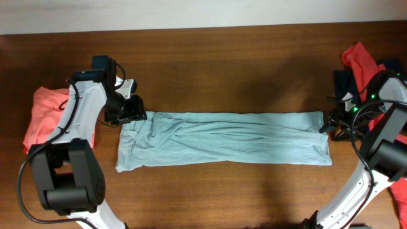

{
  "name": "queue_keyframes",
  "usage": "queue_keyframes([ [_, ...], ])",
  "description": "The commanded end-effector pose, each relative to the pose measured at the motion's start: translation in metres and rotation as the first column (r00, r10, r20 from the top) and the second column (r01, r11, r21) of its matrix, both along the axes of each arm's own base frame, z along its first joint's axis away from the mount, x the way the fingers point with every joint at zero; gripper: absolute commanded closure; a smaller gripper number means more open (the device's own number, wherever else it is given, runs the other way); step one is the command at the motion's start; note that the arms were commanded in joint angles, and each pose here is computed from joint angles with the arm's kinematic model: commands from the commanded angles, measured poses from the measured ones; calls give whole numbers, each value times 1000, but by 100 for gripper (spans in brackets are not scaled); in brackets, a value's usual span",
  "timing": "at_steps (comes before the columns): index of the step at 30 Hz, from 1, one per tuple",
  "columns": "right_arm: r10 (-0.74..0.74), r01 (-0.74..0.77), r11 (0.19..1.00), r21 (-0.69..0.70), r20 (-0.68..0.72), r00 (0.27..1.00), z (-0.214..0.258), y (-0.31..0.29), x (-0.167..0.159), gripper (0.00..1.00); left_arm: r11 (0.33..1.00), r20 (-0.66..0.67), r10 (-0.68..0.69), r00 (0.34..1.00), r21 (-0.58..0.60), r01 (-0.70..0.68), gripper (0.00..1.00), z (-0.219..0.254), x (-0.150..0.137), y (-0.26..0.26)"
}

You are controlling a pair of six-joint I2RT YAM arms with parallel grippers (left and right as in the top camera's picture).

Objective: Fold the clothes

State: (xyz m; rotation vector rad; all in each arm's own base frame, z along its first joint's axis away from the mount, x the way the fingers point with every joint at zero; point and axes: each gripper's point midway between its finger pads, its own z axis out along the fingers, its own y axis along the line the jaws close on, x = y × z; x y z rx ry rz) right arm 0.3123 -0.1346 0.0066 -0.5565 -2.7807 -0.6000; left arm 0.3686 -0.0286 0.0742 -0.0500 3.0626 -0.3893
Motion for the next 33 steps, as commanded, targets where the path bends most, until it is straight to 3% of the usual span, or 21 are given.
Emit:
queue_keyframes([
  [1, 0, -1, 1000, 31, 38, 999, 3, 10, 0, 41, 1000, -9, -16, 1000, 7, 16, 45, -3, -3, 1],
  [5, -4, 4, 998, 60, 6, 1000, -3, 19, -11, 43, 1000, -10, -16, 1000, 7, 16, 45, -3, -3, 1],
  [11, -20, 21, 993, 113, -11, 1000, -9, 32, -19, 53, 1000, -9, -16, 1000, 7, 16, 45, -3, -3, 2],
  [14, -20, 21, 994, 111, -9, 1000, -10, 32, -19, 76, 1000, -10, -16, 1000, 7, 16, 45, -3, -3, 2],
  [19, -26, 25, 993, 115, 7, 1000, -10, 32, -15, 96, 1000, -17, -13, 1000, 7, 13, 45, -3, -5, 1],
  [26, -32, 25, 995, 99, 66, 997, 13, 26, 0, 96, 1000, -17, -12, 1000, 7, 12, 45, -3, -5, 2],
  [33, 46, -34, 998, -54, 239, 970, 75, 22, 22, 96, 1000, -17, -12, 1000, 18, 12, 45, -4, -4, 4],
])
